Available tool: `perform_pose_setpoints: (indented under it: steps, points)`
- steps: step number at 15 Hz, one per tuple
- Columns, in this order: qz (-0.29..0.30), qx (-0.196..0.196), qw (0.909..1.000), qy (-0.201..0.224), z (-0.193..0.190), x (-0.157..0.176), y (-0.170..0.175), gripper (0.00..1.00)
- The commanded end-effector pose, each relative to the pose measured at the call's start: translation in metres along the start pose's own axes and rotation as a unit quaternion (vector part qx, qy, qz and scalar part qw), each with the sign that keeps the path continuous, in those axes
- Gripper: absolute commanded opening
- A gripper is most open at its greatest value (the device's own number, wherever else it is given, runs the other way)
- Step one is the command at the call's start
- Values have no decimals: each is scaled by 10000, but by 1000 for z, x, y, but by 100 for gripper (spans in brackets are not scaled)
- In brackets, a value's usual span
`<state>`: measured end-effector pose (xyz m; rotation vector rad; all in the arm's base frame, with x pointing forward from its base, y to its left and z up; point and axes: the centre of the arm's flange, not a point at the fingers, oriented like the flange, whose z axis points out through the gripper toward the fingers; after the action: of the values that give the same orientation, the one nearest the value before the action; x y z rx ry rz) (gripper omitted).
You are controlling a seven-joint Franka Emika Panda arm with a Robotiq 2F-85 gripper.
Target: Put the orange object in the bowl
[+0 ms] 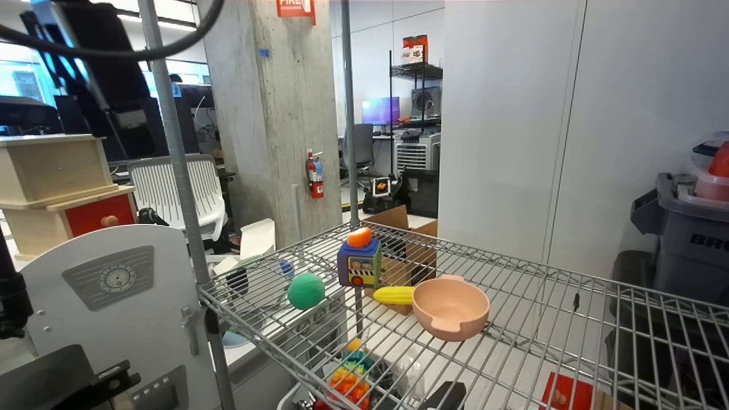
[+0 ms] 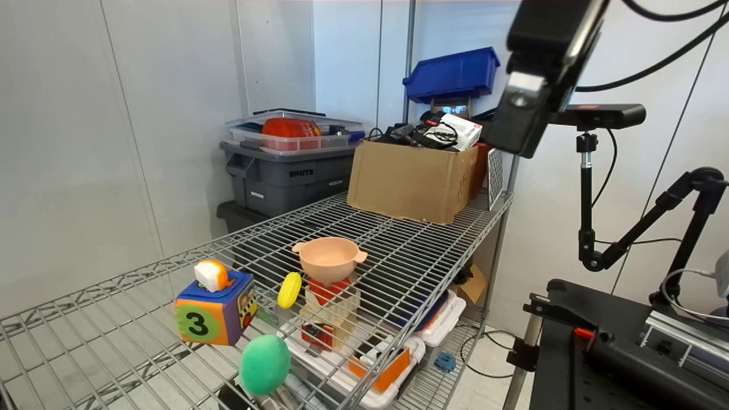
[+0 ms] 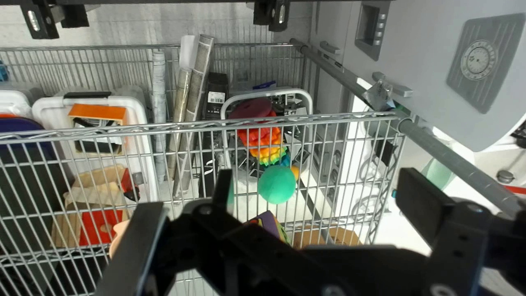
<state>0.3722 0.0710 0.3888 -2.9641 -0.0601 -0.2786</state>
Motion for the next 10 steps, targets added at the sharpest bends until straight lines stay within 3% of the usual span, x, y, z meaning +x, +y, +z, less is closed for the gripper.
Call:
perform_pose_setpoints:
  steps: [1, 7, 10]
  points:
    - [-46, -163, 9998, -98, 25, 83, 13, 100]
    - [59, -395, 9978, -526, 57, 190, 33, 100]
    - [226, -385, 9930, -1090, 91, 234, 35, 100]
